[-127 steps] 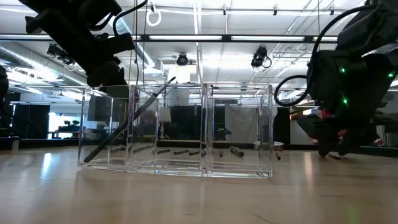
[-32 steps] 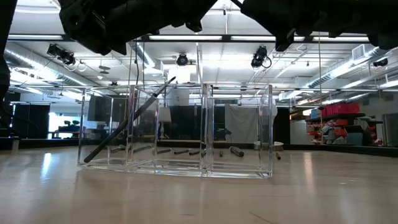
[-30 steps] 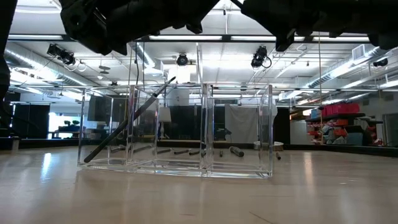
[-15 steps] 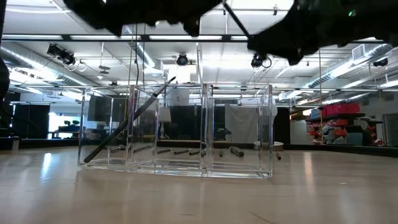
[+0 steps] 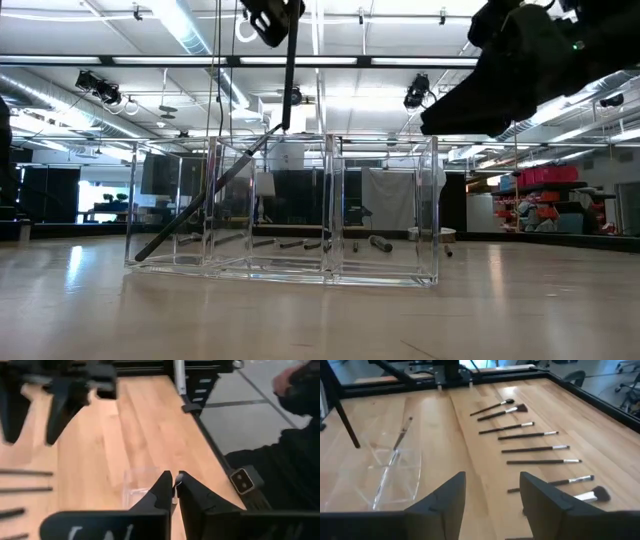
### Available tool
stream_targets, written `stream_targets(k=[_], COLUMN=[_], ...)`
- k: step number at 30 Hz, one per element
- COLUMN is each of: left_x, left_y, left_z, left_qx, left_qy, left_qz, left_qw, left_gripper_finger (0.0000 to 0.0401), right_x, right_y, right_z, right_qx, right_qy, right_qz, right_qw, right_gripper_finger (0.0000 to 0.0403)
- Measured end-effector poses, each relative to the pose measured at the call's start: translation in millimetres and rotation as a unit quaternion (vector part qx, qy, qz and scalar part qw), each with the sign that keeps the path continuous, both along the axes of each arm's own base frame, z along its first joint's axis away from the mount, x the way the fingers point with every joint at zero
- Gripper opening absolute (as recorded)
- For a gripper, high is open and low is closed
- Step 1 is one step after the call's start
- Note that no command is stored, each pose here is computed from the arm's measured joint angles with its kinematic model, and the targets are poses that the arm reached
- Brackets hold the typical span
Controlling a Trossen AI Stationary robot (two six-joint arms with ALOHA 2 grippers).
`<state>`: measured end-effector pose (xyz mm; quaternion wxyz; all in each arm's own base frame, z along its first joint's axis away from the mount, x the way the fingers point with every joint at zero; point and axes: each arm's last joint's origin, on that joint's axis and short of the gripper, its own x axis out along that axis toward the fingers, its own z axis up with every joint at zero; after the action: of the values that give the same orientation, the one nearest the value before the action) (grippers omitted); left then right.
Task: Put items in baskets/containers
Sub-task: Put the black eyeshadow brush into the transparent organizer
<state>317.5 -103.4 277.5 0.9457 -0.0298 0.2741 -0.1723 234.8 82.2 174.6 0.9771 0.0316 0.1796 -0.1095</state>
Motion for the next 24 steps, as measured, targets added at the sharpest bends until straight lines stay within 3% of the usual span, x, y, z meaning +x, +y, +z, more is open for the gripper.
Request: stream_targets(k=[7, 13, 19, 24], left_x=[9, 20, 22, 24], left_y=[-6, -5, -2, 5], left_z=[-22, -41, -43, -43], left_qx=[0.024, 0.011, -0.025, -0.030], left_qy=[0.033, 0.061, 0.075, 0.078], left_qz=[0.034, 0.057, 0.089, 0.103], left_qw=[0.999, 0.996, 0.993, 0.991], left_gripper_finger=[0.0022, 0.0036, 0.0064, 0.0112], right_x=[-1, -4, -7, -10], right_y=[6, 14, 19, 22], right_z=[1, 1, -1, -2], right_qx=[0.001, -0.010, -0.020, -0.025], right_qy=[-0.006, -0.001, 0.009, 0.016], right_qz=[0.018, 0.041, 0.055, 0.064], right_qw=[1.000, 0.999, 0.998, 0.998], right_gripper_finger=[0.0189, 0.0189, 0.0189, 0.0189])
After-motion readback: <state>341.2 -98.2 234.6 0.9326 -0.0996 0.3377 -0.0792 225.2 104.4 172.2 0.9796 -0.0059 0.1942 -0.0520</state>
